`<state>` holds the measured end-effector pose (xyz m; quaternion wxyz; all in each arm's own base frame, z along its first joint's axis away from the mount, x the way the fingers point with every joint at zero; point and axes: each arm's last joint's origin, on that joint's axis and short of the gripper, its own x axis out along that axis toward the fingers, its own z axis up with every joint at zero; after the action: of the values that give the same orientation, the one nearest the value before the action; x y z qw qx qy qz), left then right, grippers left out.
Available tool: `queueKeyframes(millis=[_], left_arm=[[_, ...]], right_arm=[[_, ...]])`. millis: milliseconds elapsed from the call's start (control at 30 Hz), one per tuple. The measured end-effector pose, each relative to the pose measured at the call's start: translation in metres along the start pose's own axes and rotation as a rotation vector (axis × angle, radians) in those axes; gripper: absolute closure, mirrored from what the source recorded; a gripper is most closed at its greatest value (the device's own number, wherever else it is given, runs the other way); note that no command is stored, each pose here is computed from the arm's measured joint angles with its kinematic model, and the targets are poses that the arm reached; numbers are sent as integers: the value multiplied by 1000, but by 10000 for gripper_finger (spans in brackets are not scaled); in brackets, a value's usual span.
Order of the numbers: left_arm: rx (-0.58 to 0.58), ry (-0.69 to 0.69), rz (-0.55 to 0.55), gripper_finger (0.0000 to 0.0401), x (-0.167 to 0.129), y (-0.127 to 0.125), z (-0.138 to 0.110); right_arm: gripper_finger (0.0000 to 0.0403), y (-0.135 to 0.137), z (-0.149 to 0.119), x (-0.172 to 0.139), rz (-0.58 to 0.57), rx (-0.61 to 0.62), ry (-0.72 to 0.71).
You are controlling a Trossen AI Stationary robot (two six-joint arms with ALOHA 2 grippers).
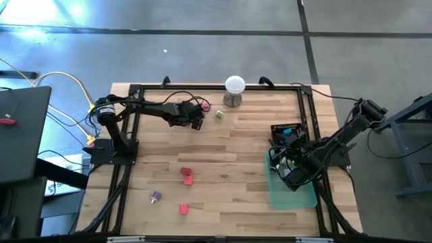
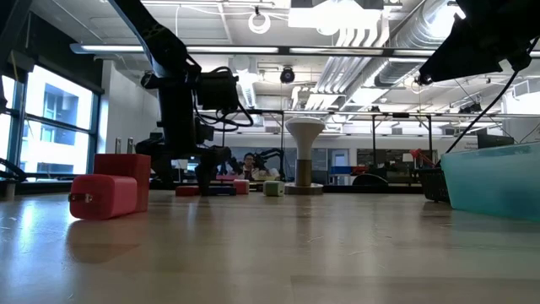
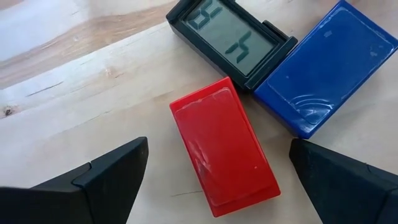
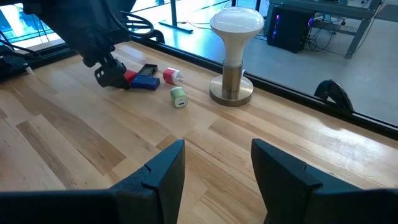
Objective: Pick & Place Office items
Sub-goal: Put the red digital clock into the black basket
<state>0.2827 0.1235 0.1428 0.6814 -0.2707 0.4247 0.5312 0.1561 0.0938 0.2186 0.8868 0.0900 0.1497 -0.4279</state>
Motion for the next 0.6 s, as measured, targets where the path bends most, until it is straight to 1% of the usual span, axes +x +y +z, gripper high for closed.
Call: queueKeyframes(millis=[67, 200, 300, 433, 600], left_arm=[[-15, 1, 0, 16, 0, 0, 0], [-88, 5, 0, 19, 0, 1, 0], [-72, 13, 11, 33, 5, 0, -1], [-81, 45, 28, 67, 15, -1, -5], [-78, 55, 28, 131, 19, -3, -7]], right_arm=[[231, 0, 0, 0, 0, 0, 0], [231, 0, 0, 0, 0, 0, 0], [231, 0, 0, 0, 0, 0, 1], [231, 0, 0, 0, 0, -6, 1], [231, 1, 0, 0, 3, -20, 9]])
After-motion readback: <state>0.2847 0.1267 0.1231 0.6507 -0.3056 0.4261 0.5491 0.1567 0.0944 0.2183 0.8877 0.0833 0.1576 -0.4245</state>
